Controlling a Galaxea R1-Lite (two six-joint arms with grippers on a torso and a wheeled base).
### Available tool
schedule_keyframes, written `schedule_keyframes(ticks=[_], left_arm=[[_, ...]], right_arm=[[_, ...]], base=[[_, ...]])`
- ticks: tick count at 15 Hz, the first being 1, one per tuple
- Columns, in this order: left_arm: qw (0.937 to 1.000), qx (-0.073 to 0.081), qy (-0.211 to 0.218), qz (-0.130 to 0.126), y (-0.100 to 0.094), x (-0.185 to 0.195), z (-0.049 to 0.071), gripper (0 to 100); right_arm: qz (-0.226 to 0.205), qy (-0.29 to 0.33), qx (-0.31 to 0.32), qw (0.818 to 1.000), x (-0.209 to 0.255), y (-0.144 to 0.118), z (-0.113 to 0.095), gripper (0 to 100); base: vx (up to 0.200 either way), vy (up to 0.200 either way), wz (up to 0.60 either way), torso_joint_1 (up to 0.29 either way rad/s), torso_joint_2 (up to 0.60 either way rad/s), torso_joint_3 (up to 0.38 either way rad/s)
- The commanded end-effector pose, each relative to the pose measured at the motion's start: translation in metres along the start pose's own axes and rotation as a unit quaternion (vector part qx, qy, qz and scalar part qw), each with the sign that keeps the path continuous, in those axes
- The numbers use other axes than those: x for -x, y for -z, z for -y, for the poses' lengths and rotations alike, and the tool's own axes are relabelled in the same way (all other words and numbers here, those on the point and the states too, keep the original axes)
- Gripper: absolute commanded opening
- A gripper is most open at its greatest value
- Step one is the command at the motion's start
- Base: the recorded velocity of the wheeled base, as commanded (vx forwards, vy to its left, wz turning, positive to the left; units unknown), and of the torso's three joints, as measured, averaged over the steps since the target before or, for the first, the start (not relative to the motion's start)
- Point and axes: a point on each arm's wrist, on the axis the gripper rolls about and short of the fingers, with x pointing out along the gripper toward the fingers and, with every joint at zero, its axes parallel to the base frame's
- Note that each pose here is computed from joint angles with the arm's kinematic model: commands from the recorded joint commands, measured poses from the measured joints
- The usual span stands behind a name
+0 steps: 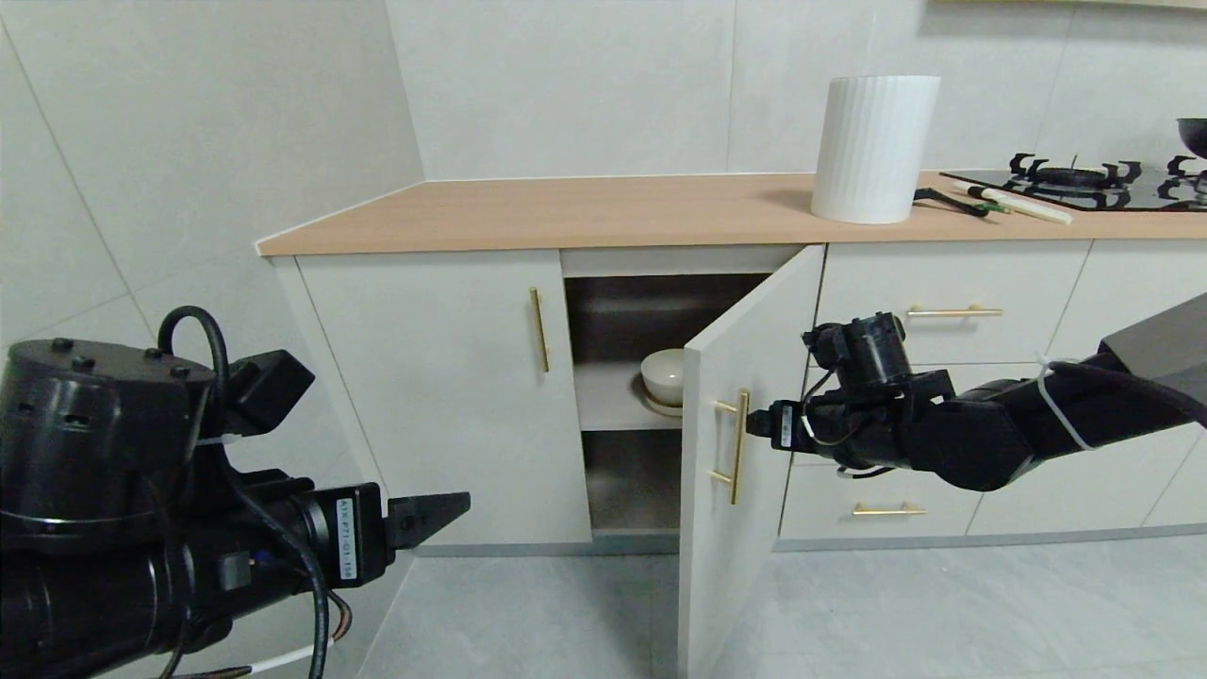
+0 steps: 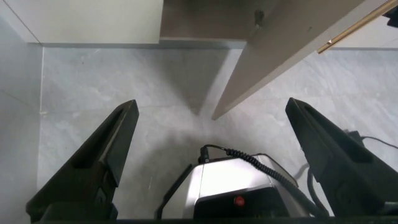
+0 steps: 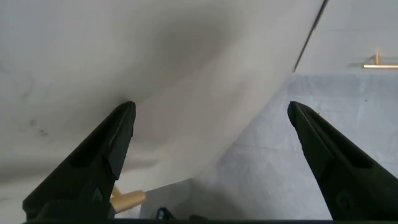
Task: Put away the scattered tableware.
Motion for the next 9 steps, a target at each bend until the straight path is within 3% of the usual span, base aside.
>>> schedule_keyframes(ticks=[1, 2, 9], left_arm=[[1.0, 0.0, -0.001, -0.002, 0.0002, -0.001, 0.0001, 100], [1.0, 0.0, -0.001, -0.002, 0.0002, -0.001, 0.0001, 100], [1.0, 0.0, -0.002, -0.006, 0.0008, -0.0034, 0.0003, 100]], right_arm=[[-0.006, 0.004, 0.0, 1.0, -0.0056, 0.0045, 0.0014, 100], [-0.005, 0.004, -0.001, 1.0, -0.0056, 0.004, 0.0013, 100], [0.013, -0.008, -0.029, 0.999, -0.0095, 0.0011, -0.0025, 100]], base=[[0.0, 0.0, 0.0, 0.0, 0.0, 0.0], [0.0, 0.0, 0.0, 0.0, 0.0, 0.0], [0.2, 0.0, 0.0, 0.0, 0.0, 0.006]])
